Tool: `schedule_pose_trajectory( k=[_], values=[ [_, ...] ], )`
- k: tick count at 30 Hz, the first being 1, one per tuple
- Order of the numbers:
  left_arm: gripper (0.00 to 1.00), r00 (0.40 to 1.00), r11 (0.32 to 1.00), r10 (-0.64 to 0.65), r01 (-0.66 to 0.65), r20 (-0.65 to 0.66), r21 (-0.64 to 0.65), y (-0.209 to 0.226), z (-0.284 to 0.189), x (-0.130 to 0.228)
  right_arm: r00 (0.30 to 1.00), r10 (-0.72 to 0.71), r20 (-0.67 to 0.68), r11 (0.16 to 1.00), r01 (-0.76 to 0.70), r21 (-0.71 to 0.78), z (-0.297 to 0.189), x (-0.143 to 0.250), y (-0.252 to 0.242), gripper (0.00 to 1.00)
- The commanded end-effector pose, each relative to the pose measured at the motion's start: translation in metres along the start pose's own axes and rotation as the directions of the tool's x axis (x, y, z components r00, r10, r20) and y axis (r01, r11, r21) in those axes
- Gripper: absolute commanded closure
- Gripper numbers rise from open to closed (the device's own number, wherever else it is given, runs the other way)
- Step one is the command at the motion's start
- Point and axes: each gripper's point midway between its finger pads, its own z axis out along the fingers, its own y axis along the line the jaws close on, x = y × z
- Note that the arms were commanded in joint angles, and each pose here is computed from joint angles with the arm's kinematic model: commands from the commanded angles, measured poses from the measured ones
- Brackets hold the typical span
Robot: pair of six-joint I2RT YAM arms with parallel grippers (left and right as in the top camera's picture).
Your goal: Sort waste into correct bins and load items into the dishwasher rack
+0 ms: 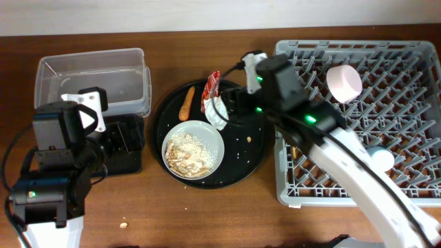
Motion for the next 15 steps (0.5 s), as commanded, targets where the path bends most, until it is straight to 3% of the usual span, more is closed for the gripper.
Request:
schedule_pose_trajectory(
  k=[1,3,5,9,12,15],
  values=[
    [0.01,1.000,1.000,0.004,-0.004,0.016,-0.009,0.002,-0.003,-0.004,0.989,-0.056,0.134,0.997,0.062,-0.041,-0.070,-0.019,0.017,0.02],
    [0.01,1.000,1.000,0.004,-0.004,0.016,-0.009,0.002,-0.003,-0.004,0.975,-0.097,0.202,0.994,0.105,-0.027,-0.104,-0.025,0.017,0.02],
    [0.01,1.000,1.000,0.004,-0.004,0.016,-0.009,0.002,-0.003,-0.004,0.947,-0.162,0.277,0.983,0.132,0.124,-0.151,-0.028,-0.006,0.02],
    [0.01,1.000,1.000,0.004,-0.004,0.016,-0.009,0.002,-0.003,-0.004,0.910,-0.160,0.384,0.985,0.118,0.130,-0.205,-0.027,-0.006,0.02],
    [0.01,1.000,1.000,0.004,-0.004,0.016,-0.009,0.002,-0.003,-0.004,0.902,-0.178,0.393,0.961,0.073,0.268,-0.244,-0.001,-0.041,0.02],
    [0.01,1.000,1.000,0.004,-0.004,0.016,-0.009,0.002,-0.003,-0.004,0.910,-0.147,0.388,0.930,-0.006,0.367,-0.245,0.043,-0.081,0.02]
  ],
)
